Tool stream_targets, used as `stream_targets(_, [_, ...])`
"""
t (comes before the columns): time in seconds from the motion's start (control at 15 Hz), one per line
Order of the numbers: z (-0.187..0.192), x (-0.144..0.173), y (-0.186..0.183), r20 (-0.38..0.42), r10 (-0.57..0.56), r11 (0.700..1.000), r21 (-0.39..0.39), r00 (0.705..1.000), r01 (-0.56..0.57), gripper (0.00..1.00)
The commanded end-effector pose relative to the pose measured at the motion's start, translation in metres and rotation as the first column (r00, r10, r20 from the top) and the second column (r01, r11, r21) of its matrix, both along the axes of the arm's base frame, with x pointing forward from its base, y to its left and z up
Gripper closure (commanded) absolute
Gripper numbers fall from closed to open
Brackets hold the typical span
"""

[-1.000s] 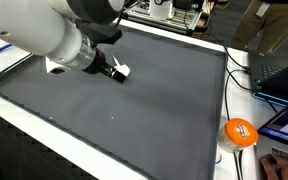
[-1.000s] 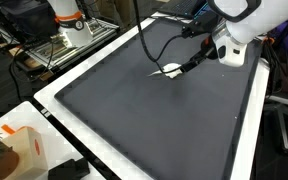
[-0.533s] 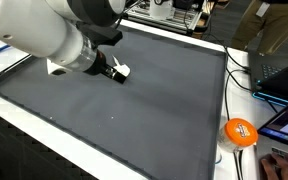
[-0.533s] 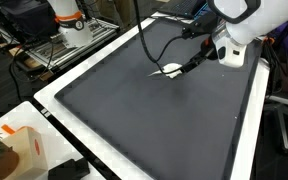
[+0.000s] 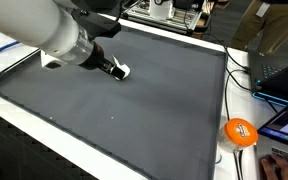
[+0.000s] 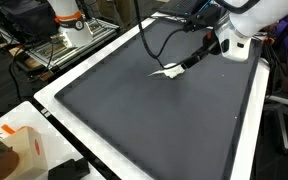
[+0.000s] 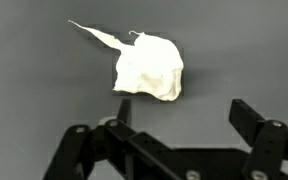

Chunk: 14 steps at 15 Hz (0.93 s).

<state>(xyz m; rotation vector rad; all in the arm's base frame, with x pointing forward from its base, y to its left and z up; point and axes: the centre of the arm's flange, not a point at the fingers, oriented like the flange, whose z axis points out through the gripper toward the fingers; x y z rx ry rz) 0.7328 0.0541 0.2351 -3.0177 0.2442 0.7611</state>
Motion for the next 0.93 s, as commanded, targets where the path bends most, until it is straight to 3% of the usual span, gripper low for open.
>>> stream_targets(0.0, [0.020,-0.045,-0.005,0.053,-0.040,0.999,0.000,0.998,0.040,0.00])
stream_targets(0.27, [0.036,-0.063,-0.009,0.157,-0.113,0.994,0.009,0.981,0.113,0.00])
stream_targets(0.73, [0.060,-0.108,-0.016,0.128,-0.096,0.995,0.034,0.987,0.092,0.00])
stream_targets(0.8, [0.057,-0.041,-0.010,0.114,-0.097,0.995,0.009,0.989,0.097,0.00])
stream_targets(0.87, [0.061,-0.047,-0.010,0.115,-0.095,0.996,0.011,0.989,0.094,0.00])
